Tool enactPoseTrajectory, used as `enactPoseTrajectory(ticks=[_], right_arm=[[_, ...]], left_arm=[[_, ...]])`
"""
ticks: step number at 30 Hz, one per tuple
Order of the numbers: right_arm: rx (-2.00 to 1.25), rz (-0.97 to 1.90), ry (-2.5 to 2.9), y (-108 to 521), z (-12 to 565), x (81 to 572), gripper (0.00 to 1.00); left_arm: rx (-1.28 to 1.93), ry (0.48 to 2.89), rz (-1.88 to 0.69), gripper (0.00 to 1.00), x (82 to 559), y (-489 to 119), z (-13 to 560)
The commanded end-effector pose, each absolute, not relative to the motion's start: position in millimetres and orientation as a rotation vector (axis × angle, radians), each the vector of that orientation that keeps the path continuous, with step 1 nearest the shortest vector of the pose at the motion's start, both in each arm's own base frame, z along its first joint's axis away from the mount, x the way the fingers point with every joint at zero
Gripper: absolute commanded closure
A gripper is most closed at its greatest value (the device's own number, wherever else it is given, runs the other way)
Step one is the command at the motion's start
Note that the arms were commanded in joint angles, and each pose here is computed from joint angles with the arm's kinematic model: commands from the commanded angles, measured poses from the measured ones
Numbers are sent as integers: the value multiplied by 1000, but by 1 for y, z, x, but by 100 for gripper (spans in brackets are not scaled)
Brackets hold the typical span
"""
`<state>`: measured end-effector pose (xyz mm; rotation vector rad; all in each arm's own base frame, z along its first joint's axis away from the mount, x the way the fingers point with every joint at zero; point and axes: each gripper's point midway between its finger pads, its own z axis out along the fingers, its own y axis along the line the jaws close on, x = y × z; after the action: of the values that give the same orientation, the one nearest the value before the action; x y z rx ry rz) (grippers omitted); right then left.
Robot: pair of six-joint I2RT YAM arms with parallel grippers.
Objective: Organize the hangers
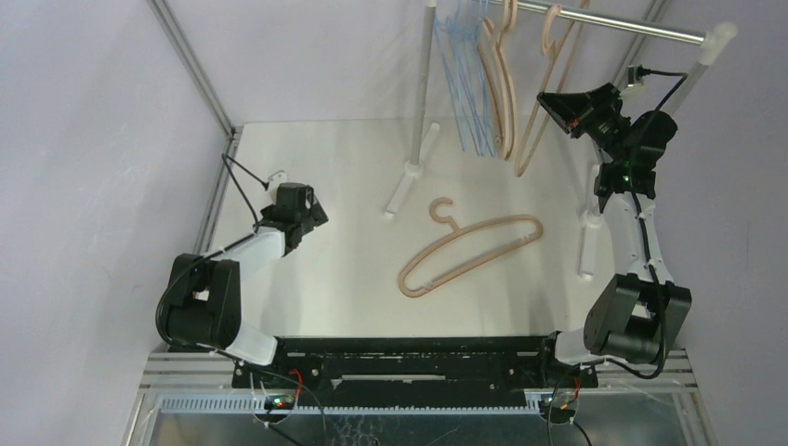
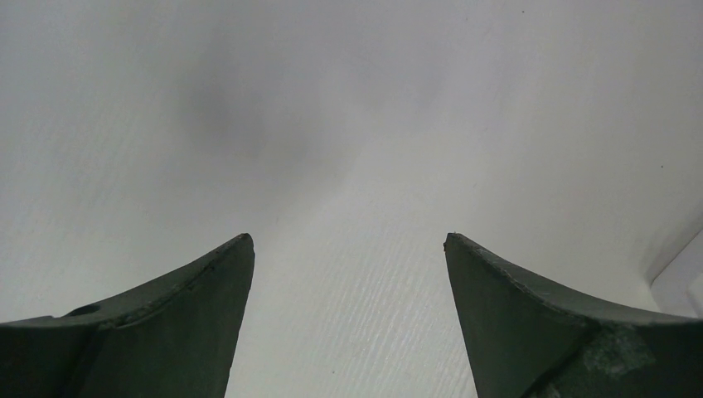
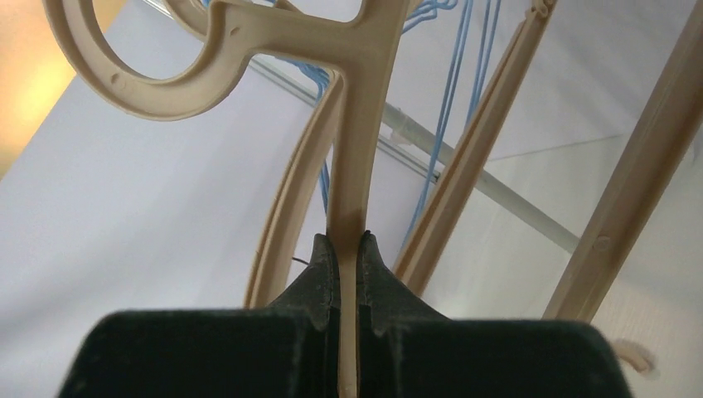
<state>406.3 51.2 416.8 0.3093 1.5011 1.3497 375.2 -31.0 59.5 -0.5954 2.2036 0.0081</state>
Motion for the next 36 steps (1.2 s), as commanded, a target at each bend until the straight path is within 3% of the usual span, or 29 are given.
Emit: enactPoseTrajectory(ticks=[1,12,20,36], right_arm=[[187,1339,1360,49,464,402,100],[191,1309,1354,48,466,402,100],[263,1303,1366,38,457,430,100],[249,1305,1563,93,404,463,96]], left_arm=[[-565,2169,23,10,383,-31,70],[-556,2177,32,10,384,-33,70],[-554,2175,36,10,384,-32,70],[-549,2177,39,10,385,-33,70]])
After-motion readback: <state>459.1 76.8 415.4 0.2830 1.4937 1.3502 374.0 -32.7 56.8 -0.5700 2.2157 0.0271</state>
